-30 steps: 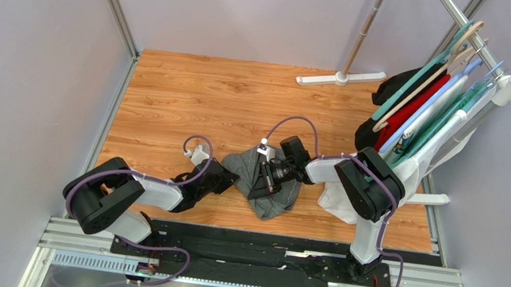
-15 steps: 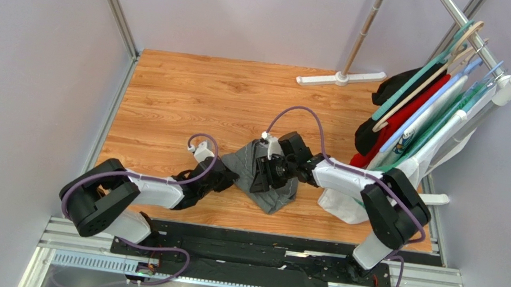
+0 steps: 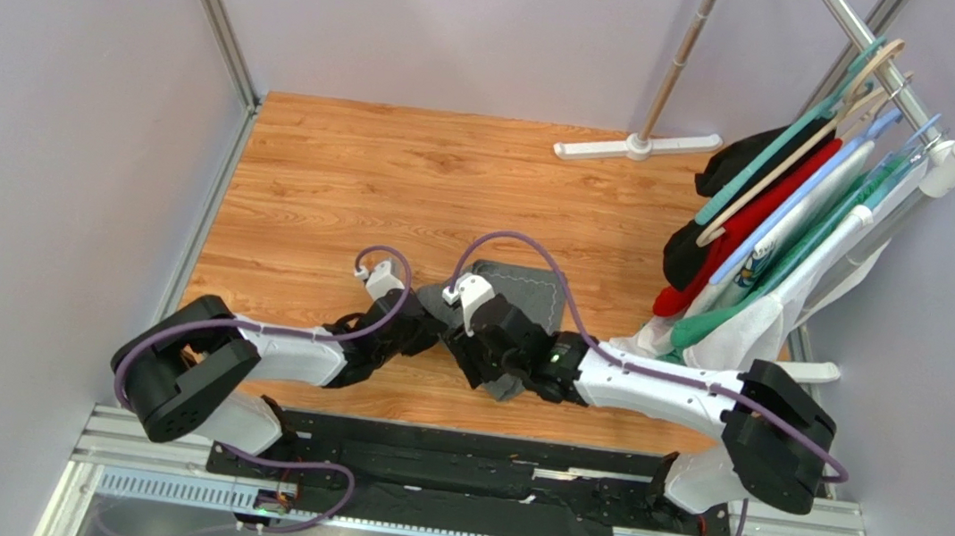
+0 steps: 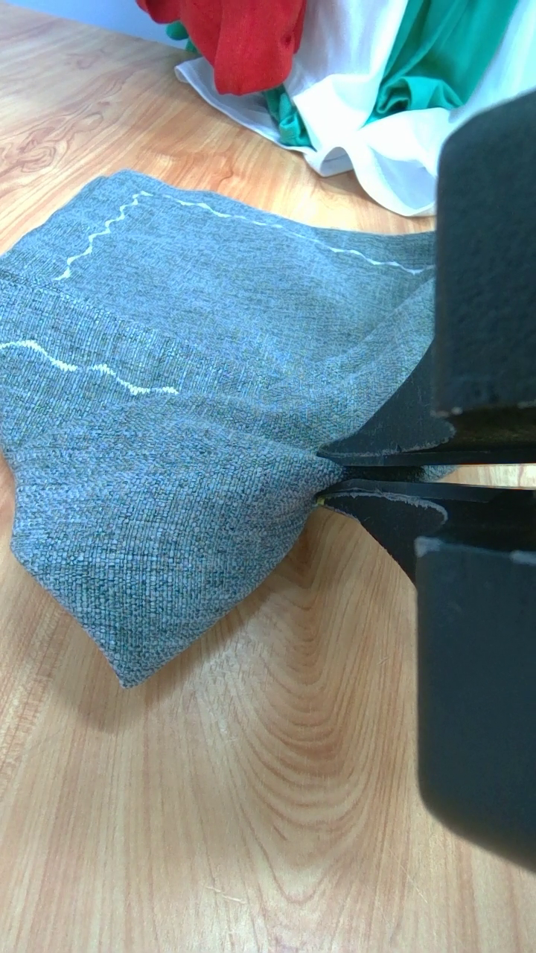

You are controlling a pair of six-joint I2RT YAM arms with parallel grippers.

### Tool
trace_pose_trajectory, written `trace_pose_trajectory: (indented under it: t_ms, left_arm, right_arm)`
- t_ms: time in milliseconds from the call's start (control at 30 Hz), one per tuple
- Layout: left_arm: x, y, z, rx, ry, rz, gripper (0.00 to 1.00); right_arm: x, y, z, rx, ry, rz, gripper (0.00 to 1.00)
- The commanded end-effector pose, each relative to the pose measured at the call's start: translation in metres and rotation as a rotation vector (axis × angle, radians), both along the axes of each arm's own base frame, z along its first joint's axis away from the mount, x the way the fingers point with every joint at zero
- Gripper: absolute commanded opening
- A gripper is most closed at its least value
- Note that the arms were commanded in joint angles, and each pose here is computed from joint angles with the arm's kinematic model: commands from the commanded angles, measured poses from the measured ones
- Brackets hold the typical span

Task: Fold the napkin, place the utensils inside, and roll it up
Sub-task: Roll the napkin with the utensil

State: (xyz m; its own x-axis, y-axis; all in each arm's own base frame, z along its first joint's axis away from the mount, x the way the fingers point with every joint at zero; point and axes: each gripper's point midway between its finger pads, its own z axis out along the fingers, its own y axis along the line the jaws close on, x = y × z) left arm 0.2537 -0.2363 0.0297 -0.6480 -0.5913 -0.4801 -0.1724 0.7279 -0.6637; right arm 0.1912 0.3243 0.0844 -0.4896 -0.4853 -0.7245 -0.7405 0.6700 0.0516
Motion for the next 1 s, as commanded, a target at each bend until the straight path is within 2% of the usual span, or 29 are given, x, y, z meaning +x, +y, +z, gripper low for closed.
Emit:
trace_pose_trajectory:
  t_ms: [0, 433, 633, 800, 900, 967]
  left_arm:
    - [0.005, -0.011, 0.014, -0.046, -0.031, -0.009, 0.00]
    - [0.004, -0.011, 0.012, -0.056, -0.026, -0.013, 0.00]
    - [0.003, -0.011, 0.011, -0.062, -0.024, -0.009, 0.00]
    - [0.003, -0.012, 0.010, -0.069, -0.020, -0.011, 0.00]
    - [0.002, -0.014, 0.009, -0.074, -0.016, -0.020, 0.00]
    - [0.002, -0.014, 0.010, -0.075, -0.018, -0.024, 0.01]
  right_arm:
    - [0.028, -0.021, -0.013, -0.165, -0.245, -0.157, 0.58]
    - [0.006, 0.010, -0.019, -0.197, -0.362, -0.064, 0.60]
    - [0.006, 0.006, -0.040, -0.264, -0.344, -0.057, 0.61]
    - [0.011, 0.005, -0.052, -0.253, -0.323, -0.076, 0.61]
    - [0.019, -0.004, -0.058, -0.257, -0.290, -0.106, 0.57]
    - [0.021, -0.010, -0.063, -0.273, -0.260, -0.117, 0.46]
